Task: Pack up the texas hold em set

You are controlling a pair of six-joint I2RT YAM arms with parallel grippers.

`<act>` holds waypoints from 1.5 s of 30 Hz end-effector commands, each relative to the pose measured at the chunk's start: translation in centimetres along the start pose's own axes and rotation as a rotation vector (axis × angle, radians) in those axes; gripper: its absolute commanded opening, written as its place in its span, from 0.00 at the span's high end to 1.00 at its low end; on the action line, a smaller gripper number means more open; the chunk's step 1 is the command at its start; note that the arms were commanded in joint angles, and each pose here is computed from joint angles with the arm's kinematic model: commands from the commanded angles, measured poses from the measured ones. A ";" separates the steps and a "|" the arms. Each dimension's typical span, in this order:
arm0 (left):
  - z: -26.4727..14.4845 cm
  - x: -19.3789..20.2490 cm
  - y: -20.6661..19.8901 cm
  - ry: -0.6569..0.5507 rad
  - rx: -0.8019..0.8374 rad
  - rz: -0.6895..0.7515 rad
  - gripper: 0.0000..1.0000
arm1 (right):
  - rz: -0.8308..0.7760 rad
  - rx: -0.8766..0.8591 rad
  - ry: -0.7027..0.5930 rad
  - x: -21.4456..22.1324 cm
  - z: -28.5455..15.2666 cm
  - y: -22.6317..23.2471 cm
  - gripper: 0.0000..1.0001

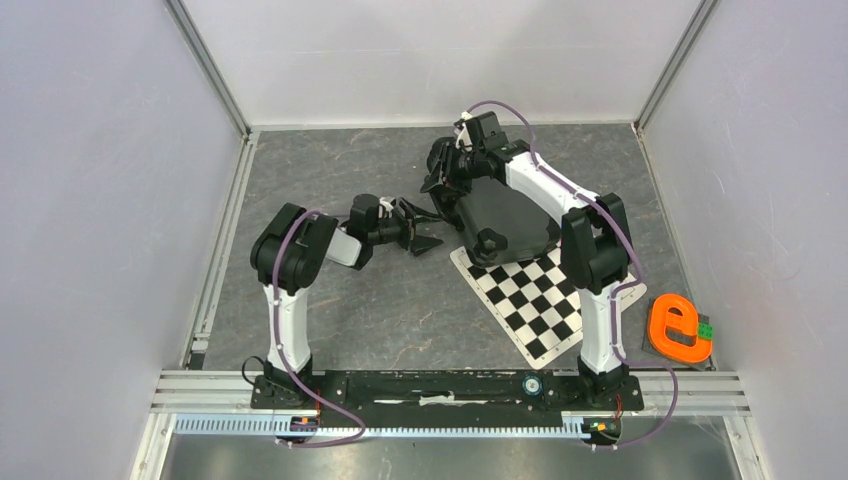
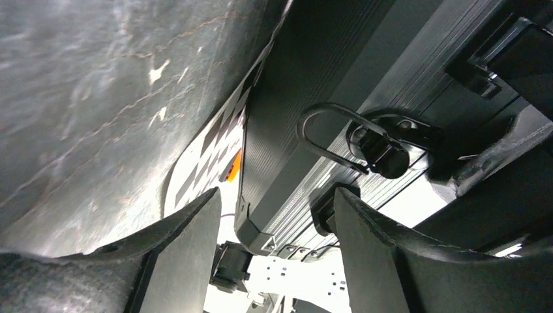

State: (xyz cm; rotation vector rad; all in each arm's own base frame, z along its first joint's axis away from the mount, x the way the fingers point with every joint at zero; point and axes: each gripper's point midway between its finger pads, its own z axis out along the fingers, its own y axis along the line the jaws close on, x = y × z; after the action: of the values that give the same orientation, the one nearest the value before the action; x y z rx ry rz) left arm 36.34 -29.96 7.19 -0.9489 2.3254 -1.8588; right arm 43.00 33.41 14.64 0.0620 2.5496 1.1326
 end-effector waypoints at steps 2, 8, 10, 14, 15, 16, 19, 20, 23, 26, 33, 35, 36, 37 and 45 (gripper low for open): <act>1.1 -1.3 -2.5 -0.076 0.155 -0.046 0.33 | -0.107 -0.353 -0.115 -4.0 -6.4 11.0 1.00; 1.5 -1.9 -1.3 -0.129 0.107 -0.145 0.68 | -0.102 -0.368 -0.131 -4.6 -7.0 11.3 1.00; 1.4 -1.8 -0.6 -0.147 0.059 -0.139 0.72 | -0.101 -0.370 -0.135 -4.7 -7.1 11.3 1.00; 2.2 -1.1 -0.8 -0.108 0.056 -0.165 0.92 | -0.097 -0.372 -0.138 -4.9 -7.1 11.2 1.00; 2.3 -1.1 -0.8 -0.112 0.062 -0.188 0.97 | -0.097 -0.372 -0.138 -4.9 -7.1 11.2 1.00; 2.5 -1.0 -0.7 -0.114 0.064 -0.200 0.98 | -0.097 -0.372 -0.137 -4.9 -7.1 11.2 1.00; 3.0 -1.0 -0.1 -0.113 0.050 -0.215 0.98 | -0.097 -0.374 -0.138 -4.9 -7.1 11.2 1.00; 3.2 -1.1 0.0 -0.114 0.050 -0.222 0.98 | -0.098 -0.376 -0.138 -4.9 -7.2 11.2 1.00; 3.9 -1.5 0.0 -0.115 0.057 -0.227 0.98 | -0.097 -0.375 -0.136 -4.8 -7.2 11.1 1.00; 4.2 -2.1 0.2 -0.139 0.056 -0.242 0.98 | -0.096 -0.378 -0.139 -4.8 -7.3 11.1 1.00; 4.2 -3.0 1.3 -0.194 0.008 -0.269 0.98 | -0.095 -0.385 -0.140 -4.9 -7.5 11.1 1.00; 4.0 -2.8 1.7 -0.204 -0.024 -0.271 0.98 | -0.095 -0.389 -0.141 -5.0 -7.6 11.1 1.00; 3.8 -2.8 1.9 -0.211 -0.041 -0.275 0.98 | -0.095 -0.390 -0.143 -5.1 -7.7 11.1 1.00; 3.6 -2.8 2.1 -0.220 -0.052 -0.279 0.98 | -0.094 -0.390 -0.144 -5.1 -7.7 11.1 1.00; 4.4 -4.0 1.6 -0.240 0.018 -0.308 0.98 | -0.093 -0.399 -0.139 -5.3 -7.9 10.9 1.00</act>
State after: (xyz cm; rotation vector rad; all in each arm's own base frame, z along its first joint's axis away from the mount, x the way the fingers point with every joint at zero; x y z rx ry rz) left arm 40.47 -32.45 7.28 -1.2200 2.1036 -1.8209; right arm 43.98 32.49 16.94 0.1355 2.5022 1.2483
